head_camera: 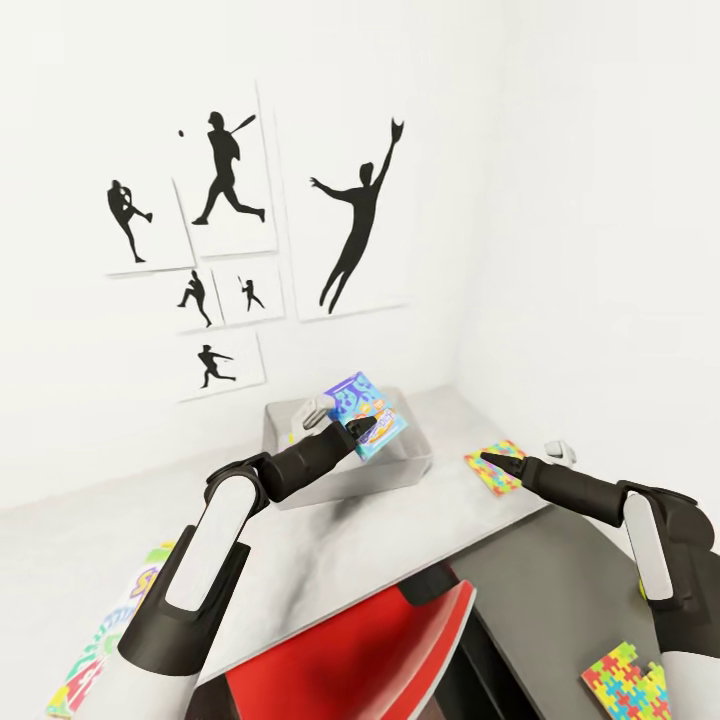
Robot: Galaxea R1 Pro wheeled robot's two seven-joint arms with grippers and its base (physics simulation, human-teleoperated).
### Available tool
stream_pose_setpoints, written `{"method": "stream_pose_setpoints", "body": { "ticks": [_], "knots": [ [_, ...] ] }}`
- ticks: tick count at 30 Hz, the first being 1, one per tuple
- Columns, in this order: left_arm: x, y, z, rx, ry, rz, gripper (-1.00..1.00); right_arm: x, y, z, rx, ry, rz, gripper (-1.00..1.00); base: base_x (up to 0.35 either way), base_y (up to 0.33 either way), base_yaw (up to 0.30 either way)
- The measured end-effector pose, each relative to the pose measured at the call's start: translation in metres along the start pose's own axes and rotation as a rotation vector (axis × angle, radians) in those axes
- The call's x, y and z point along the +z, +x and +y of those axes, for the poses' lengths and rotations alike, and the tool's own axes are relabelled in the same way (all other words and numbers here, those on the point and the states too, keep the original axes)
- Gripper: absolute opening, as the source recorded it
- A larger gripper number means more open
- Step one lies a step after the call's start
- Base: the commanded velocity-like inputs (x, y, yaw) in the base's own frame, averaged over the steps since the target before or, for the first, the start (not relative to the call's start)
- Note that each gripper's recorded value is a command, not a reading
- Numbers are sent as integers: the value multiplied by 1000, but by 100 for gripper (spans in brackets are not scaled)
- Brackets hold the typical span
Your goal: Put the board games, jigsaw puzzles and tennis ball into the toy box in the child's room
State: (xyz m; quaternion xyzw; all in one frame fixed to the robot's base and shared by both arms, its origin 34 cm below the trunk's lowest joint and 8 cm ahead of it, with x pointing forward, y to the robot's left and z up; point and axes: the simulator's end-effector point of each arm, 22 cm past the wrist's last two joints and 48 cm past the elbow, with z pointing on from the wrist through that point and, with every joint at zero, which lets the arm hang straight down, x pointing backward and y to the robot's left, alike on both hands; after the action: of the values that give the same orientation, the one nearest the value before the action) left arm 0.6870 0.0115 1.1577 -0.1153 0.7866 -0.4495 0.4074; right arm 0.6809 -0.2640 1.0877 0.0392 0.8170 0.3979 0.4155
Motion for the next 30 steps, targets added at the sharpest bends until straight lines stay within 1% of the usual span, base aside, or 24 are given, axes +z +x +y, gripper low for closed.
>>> {"method": "stream_pose_setpoints", "body": {
  "ticks": [18, 26, 30],
  "knots": [
    [0, 0, 0, 0, 0, 0, -100, 1, 1, 0, 2, -1, 0, 100, 0, -2, 15],
    [0, 0, 0, -1, -1, -1, -100, -1, 1, -3, 7, 5, -1, 100, 12, 0, 1],
    [0, 0, 0, 0, -1, -1, -100, -2, -2, -4, -10, 5, -19, 100, 11, 0, 0]
  ]
}}
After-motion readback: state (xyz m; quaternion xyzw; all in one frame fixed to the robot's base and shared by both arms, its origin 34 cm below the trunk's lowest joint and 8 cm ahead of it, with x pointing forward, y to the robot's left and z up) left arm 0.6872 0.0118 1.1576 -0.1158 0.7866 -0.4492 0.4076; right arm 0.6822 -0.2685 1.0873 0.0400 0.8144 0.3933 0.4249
